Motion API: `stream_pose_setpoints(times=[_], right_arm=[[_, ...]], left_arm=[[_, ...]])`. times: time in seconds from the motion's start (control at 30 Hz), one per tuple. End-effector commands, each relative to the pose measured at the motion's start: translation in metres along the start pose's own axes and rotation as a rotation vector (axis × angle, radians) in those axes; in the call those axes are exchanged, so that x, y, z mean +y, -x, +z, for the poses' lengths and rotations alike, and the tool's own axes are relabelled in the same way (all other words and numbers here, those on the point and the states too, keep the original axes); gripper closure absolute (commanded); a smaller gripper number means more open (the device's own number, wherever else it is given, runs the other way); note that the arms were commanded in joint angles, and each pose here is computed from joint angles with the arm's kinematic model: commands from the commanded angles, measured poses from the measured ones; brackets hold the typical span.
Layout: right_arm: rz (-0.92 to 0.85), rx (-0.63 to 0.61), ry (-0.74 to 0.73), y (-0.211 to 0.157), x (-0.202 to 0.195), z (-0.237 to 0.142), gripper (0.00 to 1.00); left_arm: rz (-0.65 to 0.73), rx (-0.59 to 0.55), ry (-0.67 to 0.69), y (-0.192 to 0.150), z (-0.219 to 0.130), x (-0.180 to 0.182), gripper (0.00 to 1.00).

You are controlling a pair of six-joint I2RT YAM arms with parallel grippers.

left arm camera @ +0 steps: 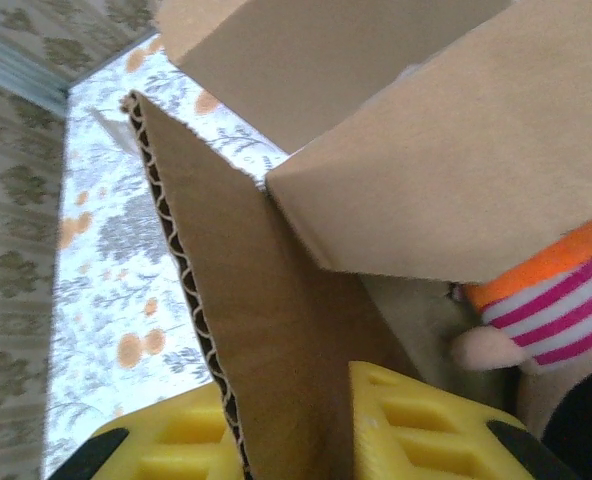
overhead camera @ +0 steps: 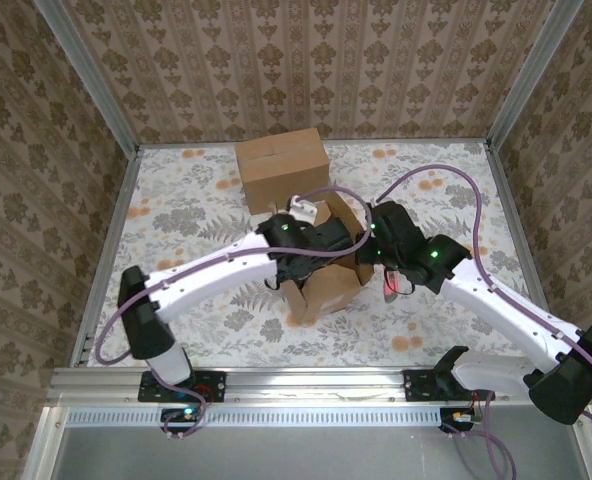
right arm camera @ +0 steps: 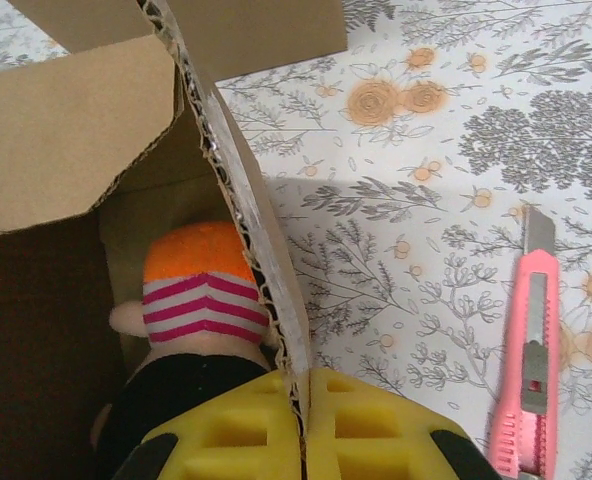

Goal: Unpack the express box

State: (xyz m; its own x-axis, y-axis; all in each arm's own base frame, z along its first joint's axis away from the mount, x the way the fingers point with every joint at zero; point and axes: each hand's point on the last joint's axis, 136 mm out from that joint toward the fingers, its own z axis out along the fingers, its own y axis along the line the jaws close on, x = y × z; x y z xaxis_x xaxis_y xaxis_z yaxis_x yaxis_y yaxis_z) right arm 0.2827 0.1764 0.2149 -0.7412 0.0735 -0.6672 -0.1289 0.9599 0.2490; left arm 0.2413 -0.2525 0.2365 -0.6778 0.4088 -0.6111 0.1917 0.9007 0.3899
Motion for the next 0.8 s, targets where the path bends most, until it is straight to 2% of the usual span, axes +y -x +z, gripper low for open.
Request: stream_pose_setpoints(times=[0.0,0.17,0.3,0.43,0.57,0.77], right_arm=[[-0.025,-0.009,-0.019,-0.001,-0.01,-0.001,1.0],[-0.113,0.001,0.128,0.004,0.014,-0.007,1.0],[-0.155,0.016,0.228,0.007,0.026,-0.013,1.0],[-0.125,0.022,0.331,0.012,0.035,-0.014,1.0],[-0.124,0.045,0.425,0.013,0.048,-0.013,1.0],[-0.155,0.092,0.49,0.01,0.058,-0.01,1.0]], left_arm=[[-0.008,0.004,-0.197,-0.009,-0.005,-0.013,0.75],[-0.123,-0.066,-0.45,-0.02,-0.012,-0.02,0.74],[-0.176,-0.136,-0.557,-0.027,-0.021,-0.01,0.7],[-0.195,-0.184,-0.632,-0.034,-0.029,-0.005,0.65],[-0.208,-0.218,-0.707,-0.035,-0.038,-0.008,0.49],[-0.177,-0.269,-0.73,-0.026,-0.051,-0.001,0.16]])
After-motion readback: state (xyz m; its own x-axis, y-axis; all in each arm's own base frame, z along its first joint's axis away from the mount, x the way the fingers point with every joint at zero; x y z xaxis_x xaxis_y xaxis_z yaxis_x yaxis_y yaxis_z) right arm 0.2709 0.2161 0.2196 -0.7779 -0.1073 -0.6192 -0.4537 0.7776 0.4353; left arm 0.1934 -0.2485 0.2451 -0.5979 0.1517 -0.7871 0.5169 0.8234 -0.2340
